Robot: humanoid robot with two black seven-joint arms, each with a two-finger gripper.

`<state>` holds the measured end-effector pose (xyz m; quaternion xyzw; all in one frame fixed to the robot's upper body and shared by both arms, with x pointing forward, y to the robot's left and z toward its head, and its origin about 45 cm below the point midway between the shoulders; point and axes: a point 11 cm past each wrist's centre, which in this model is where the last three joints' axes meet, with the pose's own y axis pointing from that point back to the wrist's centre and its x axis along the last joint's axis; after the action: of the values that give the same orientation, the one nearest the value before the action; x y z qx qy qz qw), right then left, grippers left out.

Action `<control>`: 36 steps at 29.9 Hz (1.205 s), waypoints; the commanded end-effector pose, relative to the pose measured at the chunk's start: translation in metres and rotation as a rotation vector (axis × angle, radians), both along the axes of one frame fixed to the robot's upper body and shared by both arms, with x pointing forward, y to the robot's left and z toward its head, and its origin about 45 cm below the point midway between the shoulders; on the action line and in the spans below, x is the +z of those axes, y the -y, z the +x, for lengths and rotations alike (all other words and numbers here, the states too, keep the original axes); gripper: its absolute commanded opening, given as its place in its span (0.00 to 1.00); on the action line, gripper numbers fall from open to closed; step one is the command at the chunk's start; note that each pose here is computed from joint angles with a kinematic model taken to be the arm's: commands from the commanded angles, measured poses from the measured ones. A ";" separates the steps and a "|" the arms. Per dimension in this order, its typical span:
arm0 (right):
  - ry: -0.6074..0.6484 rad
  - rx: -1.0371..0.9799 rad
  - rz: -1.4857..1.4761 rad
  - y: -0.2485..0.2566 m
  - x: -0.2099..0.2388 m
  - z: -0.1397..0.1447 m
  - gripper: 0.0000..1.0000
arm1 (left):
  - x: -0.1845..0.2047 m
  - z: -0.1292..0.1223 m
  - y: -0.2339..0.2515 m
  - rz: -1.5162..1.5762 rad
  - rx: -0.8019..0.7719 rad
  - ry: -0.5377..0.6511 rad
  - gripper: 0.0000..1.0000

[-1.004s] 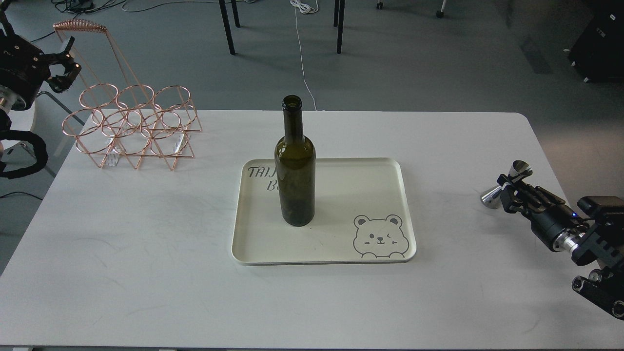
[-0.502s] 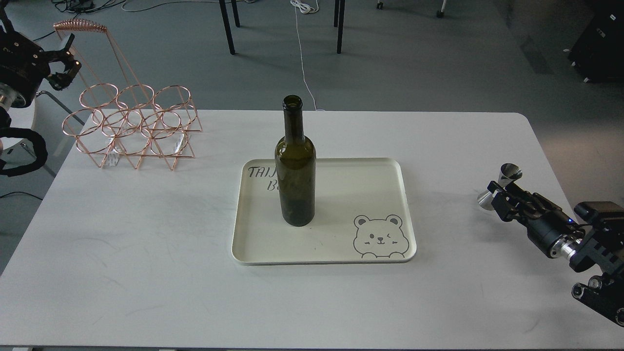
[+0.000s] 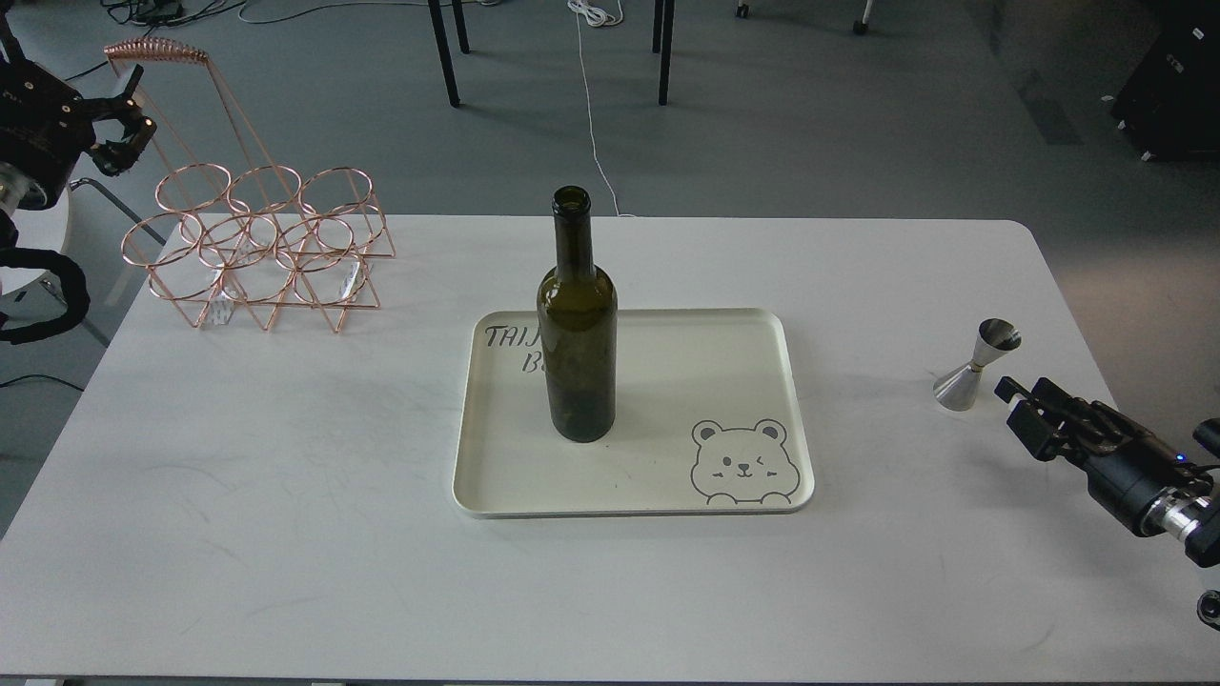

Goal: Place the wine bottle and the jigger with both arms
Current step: 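Set the jigger down on the table and withdraw the right gripper, then reach the left gripper to the wine bottle neck and grasp it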

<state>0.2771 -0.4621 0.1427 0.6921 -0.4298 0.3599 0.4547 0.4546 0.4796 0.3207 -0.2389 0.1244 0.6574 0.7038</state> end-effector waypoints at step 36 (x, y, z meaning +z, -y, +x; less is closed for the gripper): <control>0.295 -0.489 1.442 0.077 0.112 0.140 0.98 | 0.049 -0.105 0.202 1.292 -0.836 0.223 0.98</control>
<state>0.4198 -0.5353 0.2625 0.6663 -0.7409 -0.0192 -0.0825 0.3672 0.3069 0.3791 0.1685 -0.1960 0.3147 0.9133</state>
